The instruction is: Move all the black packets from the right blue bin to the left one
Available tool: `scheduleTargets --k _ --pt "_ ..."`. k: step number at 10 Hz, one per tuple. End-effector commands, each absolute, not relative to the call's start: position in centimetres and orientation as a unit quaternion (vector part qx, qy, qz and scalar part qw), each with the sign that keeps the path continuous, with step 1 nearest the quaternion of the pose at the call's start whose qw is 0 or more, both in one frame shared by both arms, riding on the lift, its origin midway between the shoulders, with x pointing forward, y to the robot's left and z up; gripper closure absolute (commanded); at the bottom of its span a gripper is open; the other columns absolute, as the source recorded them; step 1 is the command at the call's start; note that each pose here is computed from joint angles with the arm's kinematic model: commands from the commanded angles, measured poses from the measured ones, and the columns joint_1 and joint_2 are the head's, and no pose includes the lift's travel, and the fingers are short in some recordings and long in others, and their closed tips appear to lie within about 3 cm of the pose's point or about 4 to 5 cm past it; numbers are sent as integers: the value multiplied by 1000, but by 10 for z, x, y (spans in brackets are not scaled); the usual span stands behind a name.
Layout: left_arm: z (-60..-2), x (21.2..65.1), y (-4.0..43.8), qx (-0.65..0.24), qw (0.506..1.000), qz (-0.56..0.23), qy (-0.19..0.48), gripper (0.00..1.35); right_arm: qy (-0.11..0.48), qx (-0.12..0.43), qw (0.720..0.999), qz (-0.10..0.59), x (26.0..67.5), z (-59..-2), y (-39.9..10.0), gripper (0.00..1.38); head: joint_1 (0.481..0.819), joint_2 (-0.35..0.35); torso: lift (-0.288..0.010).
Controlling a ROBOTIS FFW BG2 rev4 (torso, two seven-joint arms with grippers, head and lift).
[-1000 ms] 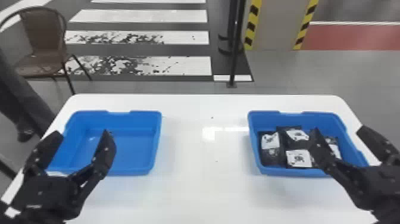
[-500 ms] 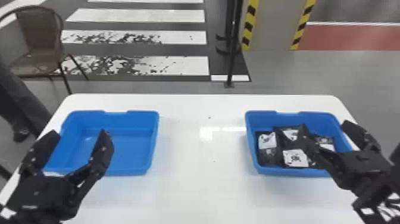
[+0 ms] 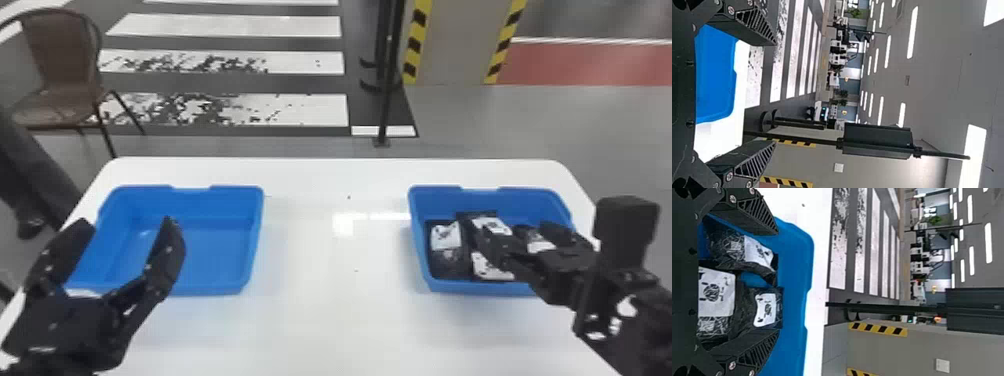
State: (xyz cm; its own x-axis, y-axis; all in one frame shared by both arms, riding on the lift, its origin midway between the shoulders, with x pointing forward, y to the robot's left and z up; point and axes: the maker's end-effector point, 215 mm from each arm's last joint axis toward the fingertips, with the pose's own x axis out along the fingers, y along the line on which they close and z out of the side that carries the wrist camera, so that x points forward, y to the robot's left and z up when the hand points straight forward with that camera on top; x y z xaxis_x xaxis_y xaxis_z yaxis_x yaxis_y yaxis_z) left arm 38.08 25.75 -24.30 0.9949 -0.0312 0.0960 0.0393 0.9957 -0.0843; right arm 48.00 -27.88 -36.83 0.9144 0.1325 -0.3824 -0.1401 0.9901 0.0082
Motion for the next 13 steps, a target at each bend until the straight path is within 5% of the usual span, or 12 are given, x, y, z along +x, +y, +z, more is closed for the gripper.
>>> scheduleTargets --k 1,13 --pt "-243 381 257 -43 998 -18 -47 150 231 -12 971 66 487 -388 -287 145 695 -27 -140" --pt "-244 381 258 -43 998 -17 -46 150 320 -21 939 126 524 -455 -242 228 695 16 -140"
